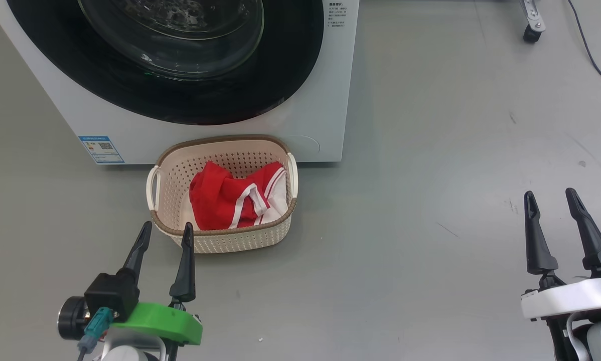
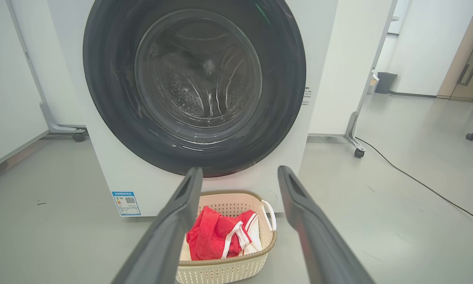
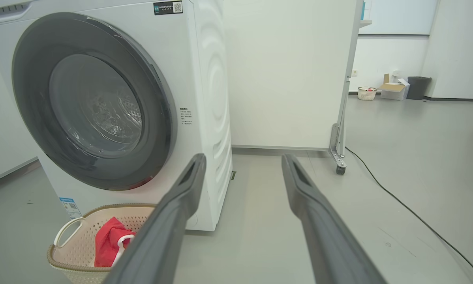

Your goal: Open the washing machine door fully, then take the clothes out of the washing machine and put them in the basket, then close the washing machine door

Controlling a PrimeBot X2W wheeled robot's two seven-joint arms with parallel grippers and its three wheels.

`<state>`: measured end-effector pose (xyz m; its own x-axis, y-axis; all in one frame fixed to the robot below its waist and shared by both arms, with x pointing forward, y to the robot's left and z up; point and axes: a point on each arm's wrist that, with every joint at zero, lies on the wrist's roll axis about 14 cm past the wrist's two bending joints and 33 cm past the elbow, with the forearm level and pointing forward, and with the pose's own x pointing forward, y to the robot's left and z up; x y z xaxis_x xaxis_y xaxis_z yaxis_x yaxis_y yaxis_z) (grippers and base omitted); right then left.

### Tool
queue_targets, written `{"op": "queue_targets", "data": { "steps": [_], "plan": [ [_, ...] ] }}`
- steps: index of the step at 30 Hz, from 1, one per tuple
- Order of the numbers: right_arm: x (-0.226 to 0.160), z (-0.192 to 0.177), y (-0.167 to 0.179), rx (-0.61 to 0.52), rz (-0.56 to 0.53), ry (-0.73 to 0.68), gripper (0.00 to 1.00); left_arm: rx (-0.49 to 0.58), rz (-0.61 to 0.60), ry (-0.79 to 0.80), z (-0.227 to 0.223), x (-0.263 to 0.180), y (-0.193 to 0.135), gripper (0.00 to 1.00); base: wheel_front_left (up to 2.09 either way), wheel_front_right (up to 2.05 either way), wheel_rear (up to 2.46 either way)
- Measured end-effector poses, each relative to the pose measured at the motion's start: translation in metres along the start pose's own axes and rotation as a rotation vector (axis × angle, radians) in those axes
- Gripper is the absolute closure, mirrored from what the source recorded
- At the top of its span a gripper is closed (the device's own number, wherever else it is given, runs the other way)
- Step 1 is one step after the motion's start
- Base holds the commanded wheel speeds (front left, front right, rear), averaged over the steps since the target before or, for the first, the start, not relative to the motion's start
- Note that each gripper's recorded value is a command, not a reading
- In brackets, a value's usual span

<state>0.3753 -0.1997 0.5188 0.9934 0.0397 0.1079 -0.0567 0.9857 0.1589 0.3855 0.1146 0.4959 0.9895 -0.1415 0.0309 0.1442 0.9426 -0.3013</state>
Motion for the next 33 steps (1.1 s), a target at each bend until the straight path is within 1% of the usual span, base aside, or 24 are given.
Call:
{"op": "queue_targets", "data": {
  "steps": [8, 9, 14, 19, 24, 29, 33],
  "plan": [
    [-0.001, -0.002, 0.000, 0.004, -0.003, 0.005, 0.00, -0.006, 0.001, 0.002, -0.001, 0.000, 0.001, 0.00, 0.00, 0.00, 0.00],
    [-0.003, -0.004, -0.001, 0.000, -0.003, 0.011, 1.00, -0.008, 0.002, 0.001, 0.000, 0.000, 0.001, 1.00, 0.00, 0.00, 0.00],
    [-0.012, -0.025, 0.003, 0.034, -0.015, 0.072, 1.00, -0.013, 0.020, 0.061, -0.019, -0.008, 0.005, 1.00, 0.00, 0.00, 0.00],
    [-0.014, -0.028, 0.002, 0.071, -0.028, 0.079, 1.00, -0.045, 0.034, 0.070, -0.022, -0.011, 0.007, 1.00, 0.00, 0.00, 0.00],
    [-0.015, -0.029, 0.001, 0.139, -0.048, 0.087, 1.00, -0.110, 0.047, 0.076, -0.021, -0.011, 0.009, 1.00, 0.00, 0.00, 0.00],
    [-0.016, -0.031, -0.002, 0.225, -0.077, 0.099, 1.00, -0.199, 0.074, 0.082, -0.021, -0.011, 0.014, 1.00, 0.00, 0.00, 0.00],
    [-0.017, -0.033, -0.005, 0.280, -0.097, 0.106, 1.00, -0.244, 0.087, 0.084, -0.020, -0.011, 0.017, 1.00, 0.00, 0.00, 0.00]
  ]
}}
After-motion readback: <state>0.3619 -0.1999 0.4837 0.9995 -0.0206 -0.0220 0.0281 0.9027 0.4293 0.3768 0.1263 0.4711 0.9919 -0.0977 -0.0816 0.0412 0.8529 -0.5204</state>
